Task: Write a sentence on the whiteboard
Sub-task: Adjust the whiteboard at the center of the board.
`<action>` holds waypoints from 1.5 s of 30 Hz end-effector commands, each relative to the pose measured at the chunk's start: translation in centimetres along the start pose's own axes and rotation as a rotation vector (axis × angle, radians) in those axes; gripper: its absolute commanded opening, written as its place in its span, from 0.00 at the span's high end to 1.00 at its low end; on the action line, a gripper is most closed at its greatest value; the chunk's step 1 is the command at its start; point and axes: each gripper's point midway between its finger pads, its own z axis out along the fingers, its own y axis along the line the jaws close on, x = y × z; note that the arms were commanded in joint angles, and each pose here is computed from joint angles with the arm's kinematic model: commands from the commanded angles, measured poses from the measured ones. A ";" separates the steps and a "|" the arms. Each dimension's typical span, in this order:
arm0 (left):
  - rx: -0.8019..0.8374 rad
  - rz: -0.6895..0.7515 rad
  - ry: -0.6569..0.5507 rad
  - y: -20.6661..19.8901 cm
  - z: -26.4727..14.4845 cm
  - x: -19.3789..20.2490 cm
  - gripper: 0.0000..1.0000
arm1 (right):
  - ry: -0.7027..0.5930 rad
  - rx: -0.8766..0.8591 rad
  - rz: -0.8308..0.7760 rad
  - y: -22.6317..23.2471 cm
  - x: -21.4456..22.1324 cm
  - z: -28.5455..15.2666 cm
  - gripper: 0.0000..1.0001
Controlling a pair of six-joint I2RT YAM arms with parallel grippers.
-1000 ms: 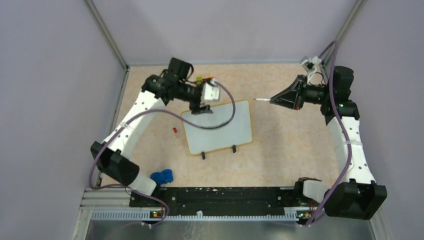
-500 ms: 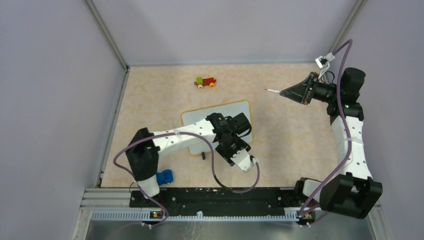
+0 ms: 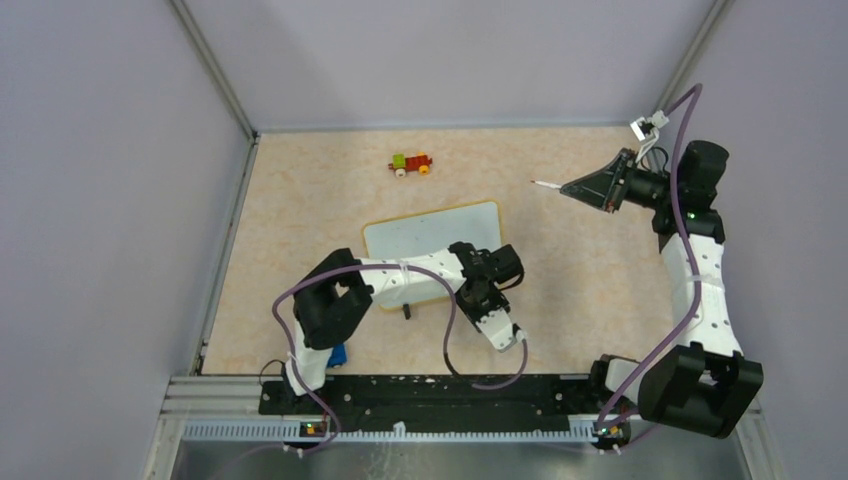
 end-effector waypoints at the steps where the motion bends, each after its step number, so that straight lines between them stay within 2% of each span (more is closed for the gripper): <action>1: -0.024 0.056 0.025 1.5 0.3 0.3 0.60 | -0.017 -0.019 -0.054 0.3 -0.6 -0.4 1.00; 6: -0.034 0.078 0.017 2.6 0.9 -0.2 0.72 | -0.015 -0.026 -0.049 0.2 -0.5 -0.4 1.00; 12: -0.051 0.078 -0.005 4.0 1.0 -0.9 0.78 | -0.016 -0.025 -0.049 0.0 -0.5 -0.4 1.00; 19: -0.050 0.086 -0.044 3.8 0.8 -2.4 0.92 | -0.014 -0.023 -0.043 -0.2 -0.3 -0.4 1.00; 23: -0.059 0.092 -0.056 3.7 0.4 -3.7 0.94 | -0.012 -0.025 -0.039 -0.2 -0.2 -0.4 1.00; 25: -0.079 0.085 -0.059 4.0 0.0 -4.3 0.89 | -0.013 -0.025 -0.041 -0.1 -0.2 -0.4 1.00; 30: -0.127 -0.056 -0.096 5.2 -3.1 -5.6 0.50 | -0.014 0.004 -0.050 -0.4 -0.7 -0.4 1.00; 33: -0.121 -0.185 -0.188 4.3 -6.2 -7.0 0.39 | -0.005 0.027 -0.071 -0.7 -1.4 -0.5 1.00; 37: -0.125 -0.394 -0.341 3.3 -10.5 -7.7 0.34 | 0.009 0.046 -0.086 -1.4 -1.9 -0.4 1.00; 40: -0.149 -0.615 -0.467 4.1 -14.2 -5.6 0.33 | 0.037 0.063 -0.103 -1.9 -1.9 -0.1 1.00; 45: -0.272 -1.056 -0.687 6.3 -21.1 3.9 0.34 | 0.120 0.096 -0.175 -2.3 -0.4 1.3 1.00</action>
